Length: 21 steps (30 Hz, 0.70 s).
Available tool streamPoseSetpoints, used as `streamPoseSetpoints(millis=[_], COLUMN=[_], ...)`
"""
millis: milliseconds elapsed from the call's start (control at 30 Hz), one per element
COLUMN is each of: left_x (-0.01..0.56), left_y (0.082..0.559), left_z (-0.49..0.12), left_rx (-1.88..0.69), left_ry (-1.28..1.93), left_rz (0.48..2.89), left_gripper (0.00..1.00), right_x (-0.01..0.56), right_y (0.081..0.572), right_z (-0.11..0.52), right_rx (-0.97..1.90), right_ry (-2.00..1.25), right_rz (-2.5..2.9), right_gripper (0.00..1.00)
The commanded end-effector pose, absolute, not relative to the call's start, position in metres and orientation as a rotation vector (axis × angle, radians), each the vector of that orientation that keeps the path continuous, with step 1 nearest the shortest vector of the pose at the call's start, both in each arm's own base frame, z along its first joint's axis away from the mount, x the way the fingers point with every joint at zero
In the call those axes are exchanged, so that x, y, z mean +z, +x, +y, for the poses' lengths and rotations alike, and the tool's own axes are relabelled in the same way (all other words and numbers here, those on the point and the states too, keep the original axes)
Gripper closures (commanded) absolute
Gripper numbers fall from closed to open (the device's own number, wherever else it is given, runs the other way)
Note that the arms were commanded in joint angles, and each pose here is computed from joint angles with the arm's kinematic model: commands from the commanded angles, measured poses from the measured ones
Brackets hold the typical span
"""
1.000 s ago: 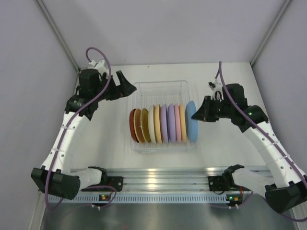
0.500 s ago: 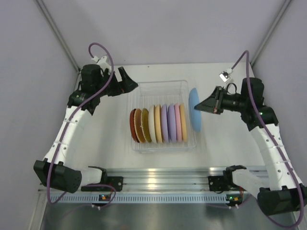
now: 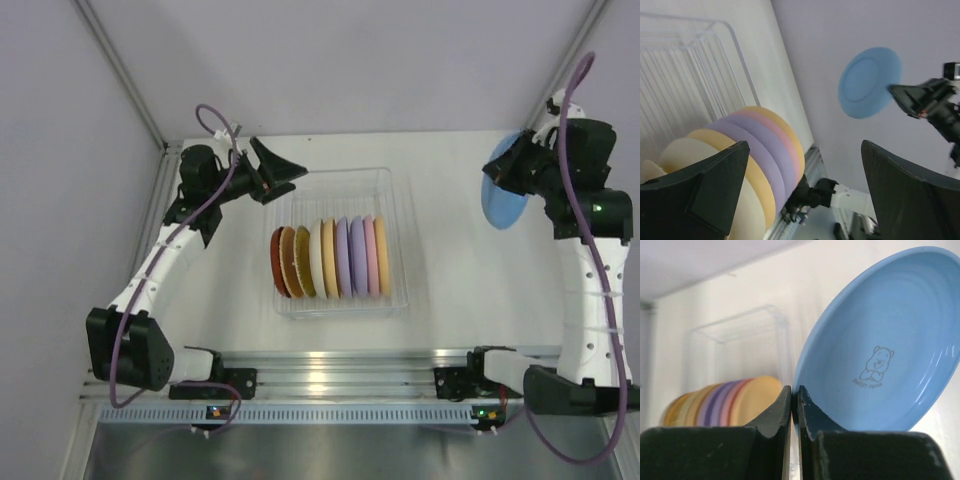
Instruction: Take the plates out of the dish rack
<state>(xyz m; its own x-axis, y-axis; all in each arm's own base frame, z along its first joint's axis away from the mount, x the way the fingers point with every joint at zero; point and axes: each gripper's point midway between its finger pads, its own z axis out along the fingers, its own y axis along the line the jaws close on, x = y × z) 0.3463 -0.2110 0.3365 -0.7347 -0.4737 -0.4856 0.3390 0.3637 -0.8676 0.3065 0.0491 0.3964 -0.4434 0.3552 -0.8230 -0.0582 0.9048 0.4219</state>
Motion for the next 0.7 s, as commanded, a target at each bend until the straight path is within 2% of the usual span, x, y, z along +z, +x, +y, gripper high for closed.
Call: streamPoseSetpoints(millis=[0,67,100,200,267,300,333,467,667], left_x=[0.354,0.353,0.367,0.390,0.353,0.360,0.340,0.307,0.289], left_y=[0.337,0.345,0.346,0.351,0.370,0.374,0.369,0.382,0.375], left_z=[-0.220,-0.212,-0.207,-0.201,-0.181,-0.175,-0.167,-0.133,-0.117], left_rx=[-1.695,-1.520,-1.448,-1.301,-1.096,-1.034,-0.940,-0.631,-0.654], left_ry=[-0.107,-0.039,-0.030,0.081,-0.060,-0.055,-0.065,-0.159,-0.295], left_rz=[1.872,1.858,1.833,1.814,1.986,1.985,2.082,2.215,2.260], left_gripper=[0.01,0.01,0.01,0.01,0.01,0.01,0.01,0.01,0.01], right_x=[0.273,0.254,0.223,0.181,0.165,0.161,0.152,0.138,0.123], right_y=[0.289,0.297,0.294,0.300,0.311,0.315,0.321,0.348,0.396], right_z=[-0.030,-0.033,-0.030,-0.017,-0.014,-0.013,-0.004,0.008,0.035], right_rx=[-0.092,-0.108,-0.100,-0.052,-0.060,-0.070,-0.072,-0.135,-0.178], right_ry=[0.435,0.457,0.465,0.432,0.411,0.402,0.361,0.248,0.122], right_rz=[2.379,2.369,2.436,2.515,2.530,2.534,2.560,2.597,2.631], right_gripper=[1.00,1.00,1.00,1.00,1.00,1.00,1.00,1.00,1.00])
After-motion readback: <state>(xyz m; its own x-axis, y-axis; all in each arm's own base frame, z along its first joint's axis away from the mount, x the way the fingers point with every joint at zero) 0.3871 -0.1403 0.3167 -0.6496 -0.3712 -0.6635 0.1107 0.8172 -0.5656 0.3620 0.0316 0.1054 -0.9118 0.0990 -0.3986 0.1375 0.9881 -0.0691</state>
